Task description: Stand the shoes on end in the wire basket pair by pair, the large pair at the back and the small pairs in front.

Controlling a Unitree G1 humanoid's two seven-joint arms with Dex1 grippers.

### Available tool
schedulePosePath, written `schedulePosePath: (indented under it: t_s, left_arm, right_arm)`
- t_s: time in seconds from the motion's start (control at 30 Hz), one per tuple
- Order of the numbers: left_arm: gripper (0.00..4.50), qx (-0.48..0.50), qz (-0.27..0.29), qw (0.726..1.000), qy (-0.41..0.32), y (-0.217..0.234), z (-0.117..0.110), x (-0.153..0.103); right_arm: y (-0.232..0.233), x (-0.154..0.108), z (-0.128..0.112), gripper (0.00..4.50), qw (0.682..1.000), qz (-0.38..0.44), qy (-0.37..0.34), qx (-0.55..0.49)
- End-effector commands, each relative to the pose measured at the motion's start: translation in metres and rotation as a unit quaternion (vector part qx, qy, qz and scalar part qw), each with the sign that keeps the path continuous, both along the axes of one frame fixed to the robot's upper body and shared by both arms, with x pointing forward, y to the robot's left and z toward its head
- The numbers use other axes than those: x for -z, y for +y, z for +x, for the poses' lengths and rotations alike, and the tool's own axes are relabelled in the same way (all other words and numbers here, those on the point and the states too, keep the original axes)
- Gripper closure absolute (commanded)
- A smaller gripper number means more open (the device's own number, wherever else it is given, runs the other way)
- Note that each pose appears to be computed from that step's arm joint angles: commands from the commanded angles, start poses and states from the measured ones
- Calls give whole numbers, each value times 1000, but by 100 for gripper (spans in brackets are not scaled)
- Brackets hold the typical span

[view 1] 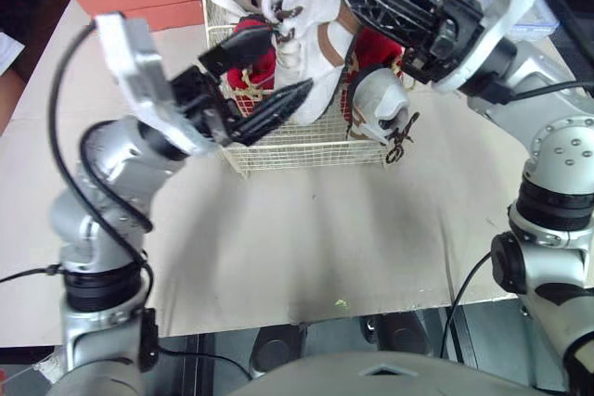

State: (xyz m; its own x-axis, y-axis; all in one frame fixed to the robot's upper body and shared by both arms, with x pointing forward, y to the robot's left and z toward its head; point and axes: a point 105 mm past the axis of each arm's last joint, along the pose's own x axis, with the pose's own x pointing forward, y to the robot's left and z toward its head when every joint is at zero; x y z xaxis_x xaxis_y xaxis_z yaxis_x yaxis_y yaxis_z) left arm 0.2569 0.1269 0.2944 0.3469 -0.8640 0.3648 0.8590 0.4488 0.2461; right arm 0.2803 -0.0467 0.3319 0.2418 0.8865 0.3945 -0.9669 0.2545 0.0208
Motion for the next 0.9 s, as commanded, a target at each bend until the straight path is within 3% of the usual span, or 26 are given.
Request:
schedulePosePath:
  t_s: [0.03,0.3,0.6,0.83,0.9]
  left_arm:
    - [5,38,-21,999,-10,4,-13,-22]
    - [5,39,-46,998,-15,3,-10,-36]
    - [5,121,-26,991,59,12,-27,-21]
    - [5,114,-41,990,78,31,-26,-20]
    - [5,104,-48,990,79,36,-23,-19]
  right_arm:
    - [1,-5,-17,438,999,-2,-37,-32]
    - [18,6,-29,438,996,-29,-53,-72]
    - [22,13,-33,438,993,-22,-47,-110]
    - [17,15,-24,438,994,-6,-46,-98]
    - [-12,10,-12,438,995,-3,-48,-86]
